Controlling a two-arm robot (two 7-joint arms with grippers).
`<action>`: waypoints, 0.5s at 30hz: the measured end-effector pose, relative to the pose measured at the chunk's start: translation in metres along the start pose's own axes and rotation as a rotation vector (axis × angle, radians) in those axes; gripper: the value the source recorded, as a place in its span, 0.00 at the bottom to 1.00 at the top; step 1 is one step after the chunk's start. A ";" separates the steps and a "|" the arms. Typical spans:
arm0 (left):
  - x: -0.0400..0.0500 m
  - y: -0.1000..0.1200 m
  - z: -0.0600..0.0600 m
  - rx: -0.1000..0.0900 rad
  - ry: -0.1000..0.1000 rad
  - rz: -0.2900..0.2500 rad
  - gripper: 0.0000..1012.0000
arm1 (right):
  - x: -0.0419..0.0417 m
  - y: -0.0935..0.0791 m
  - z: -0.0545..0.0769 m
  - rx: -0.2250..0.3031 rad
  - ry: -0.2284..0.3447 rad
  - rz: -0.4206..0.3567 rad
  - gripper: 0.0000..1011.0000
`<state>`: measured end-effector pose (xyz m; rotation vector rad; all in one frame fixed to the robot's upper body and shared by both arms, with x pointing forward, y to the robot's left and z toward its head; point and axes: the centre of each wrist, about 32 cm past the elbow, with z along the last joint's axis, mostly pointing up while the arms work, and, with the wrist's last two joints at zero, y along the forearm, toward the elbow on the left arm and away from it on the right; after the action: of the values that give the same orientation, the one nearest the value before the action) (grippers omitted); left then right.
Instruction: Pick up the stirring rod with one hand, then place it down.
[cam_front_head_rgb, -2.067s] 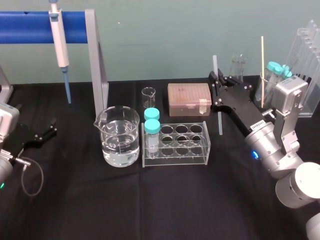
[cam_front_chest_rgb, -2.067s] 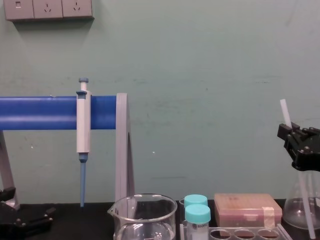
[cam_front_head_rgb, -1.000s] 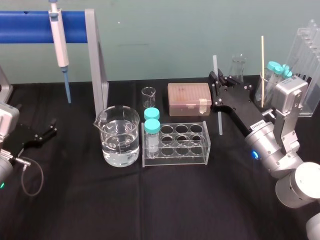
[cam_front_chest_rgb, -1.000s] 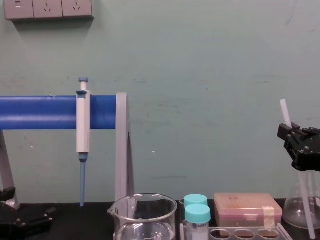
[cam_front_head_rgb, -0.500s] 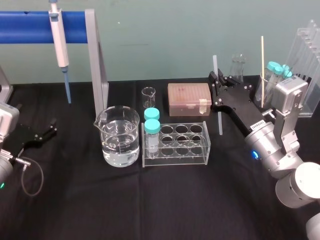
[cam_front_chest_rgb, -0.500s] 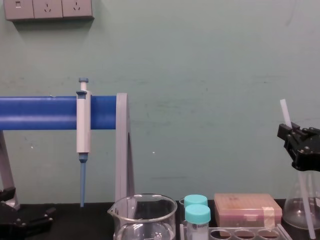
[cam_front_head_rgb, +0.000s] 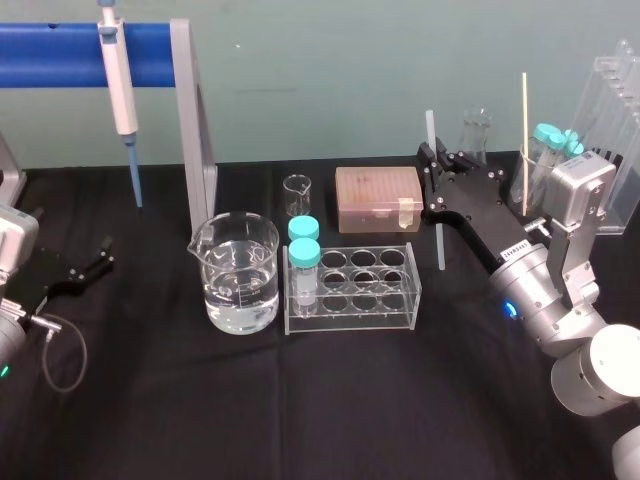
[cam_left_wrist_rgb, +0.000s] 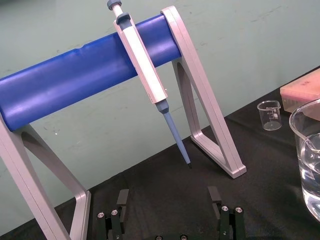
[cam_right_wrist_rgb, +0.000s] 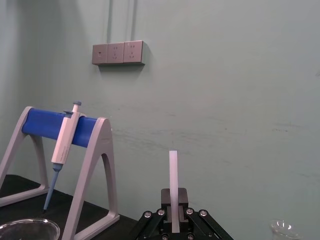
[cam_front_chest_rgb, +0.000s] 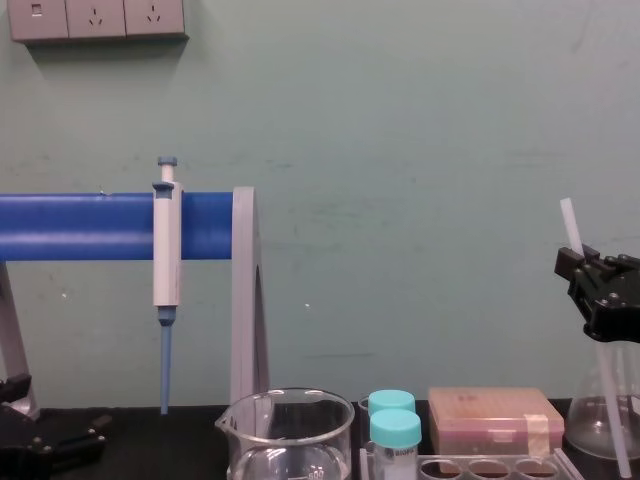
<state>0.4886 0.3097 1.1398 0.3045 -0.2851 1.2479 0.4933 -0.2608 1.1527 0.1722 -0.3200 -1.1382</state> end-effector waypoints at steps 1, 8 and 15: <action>0.0000 0.000 0.000 0.000 0.000 0.000 0.99 | 0.0000 0.000 0.000 0.000 0.000 0.000 0.07; 0.0000 0.000 0.000 0.000 0.000 0.000 0.99 | 0.0034 0.002 -0.001 -0.004 0.017 0.039 0.07; 0.0000 0.000 0.000 0.000 0.000 0.000 0.99 | 0.0109 0.011 -0.008 0.018 -0.002 0.084 0.07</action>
<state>0.4886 0.3097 1.1398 0.3045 -0.2851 1.2479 0.5092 -0.2666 1.1506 0.1714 -0.3365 -1.0532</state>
